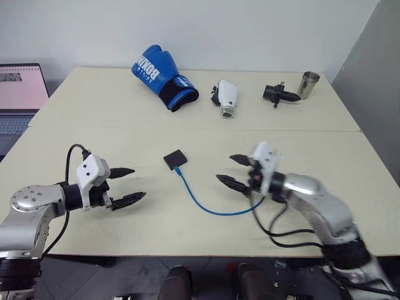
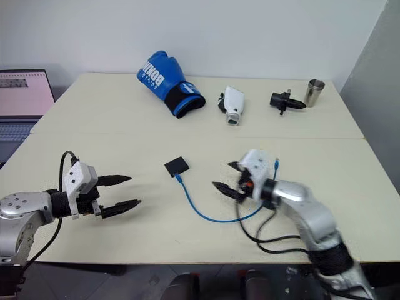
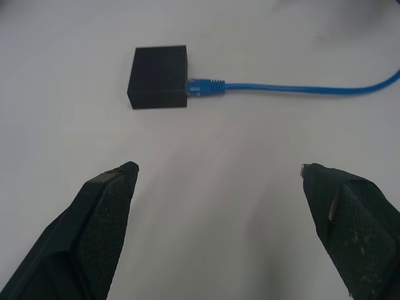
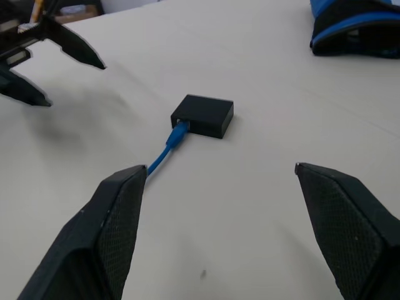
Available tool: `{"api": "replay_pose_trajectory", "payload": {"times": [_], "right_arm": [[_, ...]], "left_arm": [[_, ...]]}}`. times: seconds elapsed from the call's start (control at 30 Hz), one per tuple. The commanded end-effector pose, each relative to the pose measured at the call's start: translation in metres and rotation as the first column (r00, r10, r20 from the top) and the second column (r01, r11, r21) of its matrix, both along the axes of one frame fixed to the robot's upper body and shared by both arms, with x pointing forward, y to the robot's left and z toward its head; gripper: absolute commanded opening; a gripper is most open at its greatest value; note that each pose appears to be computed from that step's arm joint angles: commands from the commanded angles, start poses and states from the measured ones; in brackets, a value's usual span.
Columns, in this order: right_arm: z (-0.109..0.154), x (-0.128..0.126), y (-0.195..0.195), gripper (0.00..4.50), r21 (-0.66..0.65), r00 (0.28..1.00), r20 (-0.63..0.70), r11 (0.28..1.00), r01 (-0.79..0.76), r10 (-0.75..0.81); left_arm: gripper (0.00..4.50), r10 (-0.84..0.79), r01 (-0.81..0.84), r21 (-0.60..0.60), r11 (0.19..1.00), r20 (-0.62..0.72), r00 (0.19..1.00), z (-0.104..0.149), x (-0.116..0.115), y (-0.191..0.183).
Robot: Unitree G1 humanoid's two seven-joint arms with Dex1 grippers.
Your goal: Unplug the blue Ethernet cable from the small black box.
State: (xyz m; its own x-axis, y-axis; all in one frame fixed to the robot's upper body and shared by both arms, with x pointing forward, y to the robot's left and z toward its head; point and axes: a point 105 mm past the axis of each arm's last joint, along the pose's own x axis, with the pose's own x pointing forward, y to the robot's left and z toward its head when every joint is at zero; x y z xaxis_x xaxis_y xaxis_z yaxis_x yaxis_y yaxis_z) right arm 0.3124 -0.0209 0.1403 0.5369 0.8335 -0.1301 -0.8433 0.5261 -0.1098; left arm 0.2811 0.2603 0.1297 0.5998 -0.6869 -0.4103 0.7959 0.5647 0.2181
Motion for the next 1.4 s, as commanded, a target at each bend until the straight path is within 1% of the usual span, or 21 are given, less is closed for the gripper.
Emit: {"api": "replay_pose_trajectory", "payload": {"times": [0.03, 0.1, 0.17, 0.37, 0.7, 0.73, 0.77, 0.93, 0.97, 1.03, 1.1, 1.2, 1.23, 1.3, 1.4], "right_arm": [[-0.011, 0.005, 0.042, 4.0, -0.059, 1.0, 0.01, 0.998, 0.001, 0.0], [-0.018, 0.009, 0.056, 4.0, -0.095, 1.0, 0.016, 0.995, 0.015, -0.014], [-0.023, 0.012, 0.067, 4.0, -0.104, 1.0, 0.008, 0.994, 0.025, -0.025], [-0.039, 0.02, 0.083, 4.0, -0.158, 0.999, 0.001, 0.986, 0.049, -0.049], [-0.04, 0.03, 0.102, 4.0, -0.121, 0.997, -0.024, 0.99, 0.075, -0.079], [-0.041, 0.031, 0.102, 3.64, -0.125, 0.996, -0.026, 0.989, 0.078, -0.082], [-0.043, 0.033, 0.102, 3.49, -0.13, 0.996, -0.028, 0.988, 0.083, -0.087], [-0.049, 0.036, 0.096, 2.12, -0.144, 0.994, -0.043, 0.985, 0.098, -0.105], [-0.049, 0.036, 0.096, 1.86, -0.145, 0.993, -0.045, 0.985, 0.098, -0.105], [-0.05, 0.035, 0.096, 1.34, -0.131, 0.993, -0.058, 0.987, 0.093, -0.101], [-0.052, 0.034, 0.095, 0.9, -0.132, 0.994, -0.064, 0.988, 0.081, -0.09], [-0.053, 0.036, 0.087, 0.15, -0.157, 0.997, -0.018, 0.985, 0.067, -0.071], [-0.05, 0.036, 0.084, 0.06, -0.162, 0.998, 0.011, 0.985, 0.062, -0.061], [-0.042, 0.037, 0.077, 0.04, -0.179, 0.996, 0.088, 0.983, 0.046, -0.03], [-0.033, 0.034, 0.068, 0.04, -0.192, 0.988, 0.152, 0.981, 0.008, 0.022]], "left_arm": [[4.45, -0.036, 0.035, 0.032, 0.999, 0.028, 0.999, 0.01, 0.001, 0.0], [4.45, -0.04, 0.039, 0.033, 0.999, 0.029, 0.999, 0.011, 0.001, -0.001], [4.45, -0.044, 0.043, 0.034, 0.998, 0.028, 0.999, 0.011, 0.001, -0.001], [4.45, -0.046, 0.045, 0.034, 0.998, 0.032, 0.998, 0.011, -0.001, -0.003], [4.45, -0.034, 0.033, 0.027, 0.999, 0.036, 0.999, 0.009, 0.001, -0.004], [4.5, -0.034, 0.033, 0.026, 0.999, 0.037, 0.999, 0.009, 0.001, -0.004], [4.5, -0.034, 0.033, 0.024, 0.999, 0.038, 0.999, 0.009, 0.002, -0.004], [4.5, -0.017, 0.016, 0.014, 1.0, 0.037, 0.999, 0.009, 0.004, -0.003], [4.5, -0.007, 0.006, 0.016, 1.0, 0.039, 0.999, 0.009, 0.005, -0.002], [4.5, 0.061, -0.061, 0.043, 0.997, -0.001, 0.998, 0.001, 0.009, 0.006], [4.5, 0.092, -0.091, 0.016, 0.996, -0.03, 0.995, -0.001, 0.011, 0.008], [4.5, 0.129, -0.134, -0.072, 0.988, -0.07, 0.989, 0.001, 0.013, 0.009], [4.5, 0.144, -0.153, -0.115, 0.982, -0.088, 0.986, 0.003, 0.014, 0.01], [4.5, 0.173, -0.197, -0.194, 0.961, -0.134, 0.976, 0.007, 0.016, 0.01], [4.5, 0.159, -0.216, -0.278, 0.936, -0.212, 0.964, 0.011, 0.016, 0.002]]}}
